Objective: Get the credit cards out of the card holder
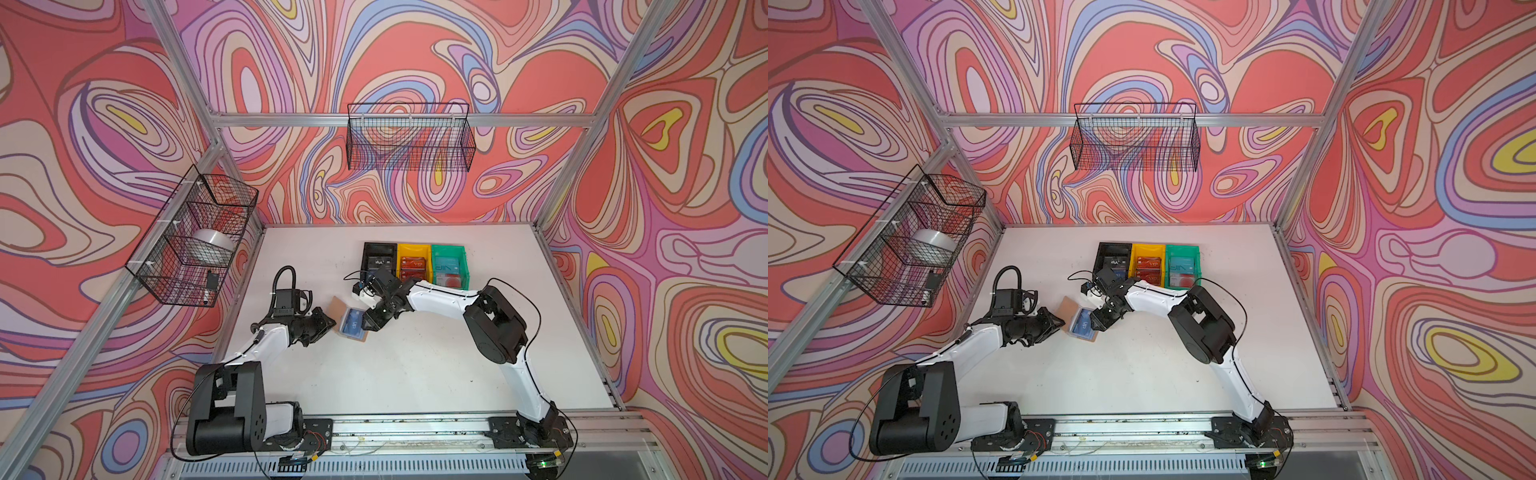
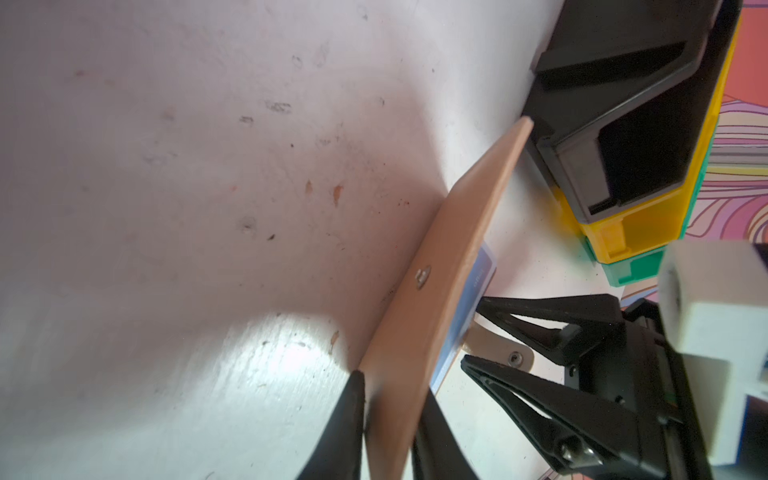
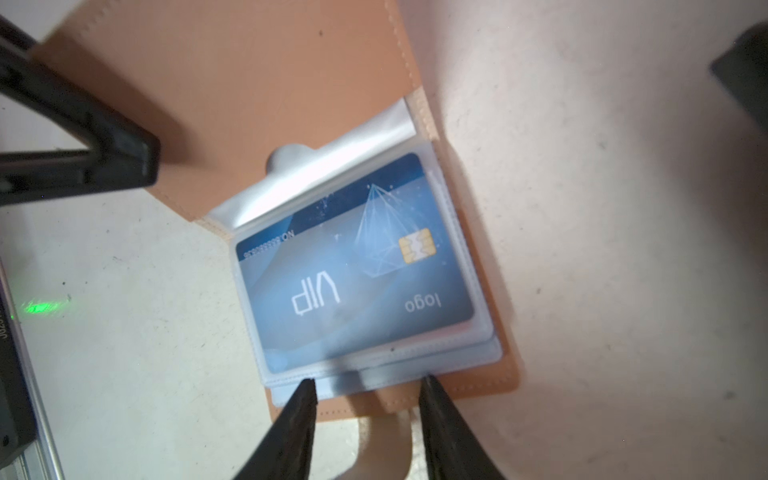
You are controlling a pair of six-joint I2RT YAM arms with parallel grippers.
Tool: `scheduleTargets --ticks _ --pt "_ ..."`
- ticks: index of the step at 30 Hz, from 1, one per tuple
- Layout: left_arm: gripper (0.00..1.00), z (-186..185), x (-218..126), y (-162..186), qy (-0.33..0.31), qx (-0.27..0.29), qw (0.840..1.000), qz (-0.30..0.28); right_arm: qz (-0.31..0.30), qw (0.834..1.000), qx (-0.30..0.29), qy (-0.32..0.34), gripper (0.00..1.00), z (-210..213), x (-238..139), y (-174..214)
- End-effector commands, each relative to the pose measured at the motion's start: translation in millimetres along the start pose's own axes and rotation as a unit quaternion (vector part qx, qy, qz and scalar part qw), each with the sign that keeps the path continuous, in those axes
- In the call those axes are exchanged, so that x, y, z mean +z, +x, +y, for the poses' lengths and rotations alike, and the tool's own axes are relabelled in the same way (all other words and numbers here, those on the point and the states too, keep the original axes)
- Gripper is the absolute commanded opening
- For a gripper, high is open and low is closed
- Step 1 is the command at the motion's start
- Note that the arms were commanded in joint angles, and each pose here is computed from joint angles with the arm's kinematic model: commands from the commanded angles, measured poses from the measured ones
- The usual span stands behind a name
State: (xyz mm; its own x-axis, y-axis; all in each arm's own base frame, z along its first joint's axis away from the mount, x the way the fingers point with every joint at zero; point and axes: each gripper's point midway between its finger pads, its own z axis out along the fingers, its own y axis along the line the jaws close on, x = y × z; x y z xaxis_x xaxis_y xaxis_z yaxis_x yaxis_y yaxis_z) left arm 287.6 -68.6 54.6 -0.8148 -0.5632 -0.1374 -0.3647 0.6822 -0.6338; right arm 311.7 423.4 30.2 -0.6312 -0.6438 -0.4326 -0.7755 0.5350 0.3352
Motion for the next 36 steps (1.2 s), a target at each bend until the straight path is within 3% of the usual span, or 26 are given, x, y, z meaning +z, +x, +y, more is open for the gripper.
scheduleTargets --ticks 1,10,13,18,26,36 --pt "0.26 -1 -11 -1 -0.015 0.001 1.000 -0.004 0.057 0.998 0.020 0.035 0.44 -17 1 32" --pt "0.27 -19 -66 -12 -0.049 0.025 0.996 -0.067 0.054 0.998 0.020 0.028 0.44 -16 2 32" --pt "0.26 -35 -74 -12 -0.015 0.034 0.997 -0.074 0.054 0.998 0.021 0.027 0.44 -15 3 32" --pt "0.25 -62 -50 -8 0.093 0.020 0.995 -0.043 0.052 0.998 0.022 0.029 0.43 -17 5 31" --pt "0.25 -36 -3 -7 0.063 -0.001 0.998 -0.012 0.057 0.997 0.022 0.042 0.41 -20 1 34" --pt "0.25 -30 27 -15 0.049 -0.008 0.999 0.005 0.061 0.995 0.020 0.071 0.38 -29 -8 43"
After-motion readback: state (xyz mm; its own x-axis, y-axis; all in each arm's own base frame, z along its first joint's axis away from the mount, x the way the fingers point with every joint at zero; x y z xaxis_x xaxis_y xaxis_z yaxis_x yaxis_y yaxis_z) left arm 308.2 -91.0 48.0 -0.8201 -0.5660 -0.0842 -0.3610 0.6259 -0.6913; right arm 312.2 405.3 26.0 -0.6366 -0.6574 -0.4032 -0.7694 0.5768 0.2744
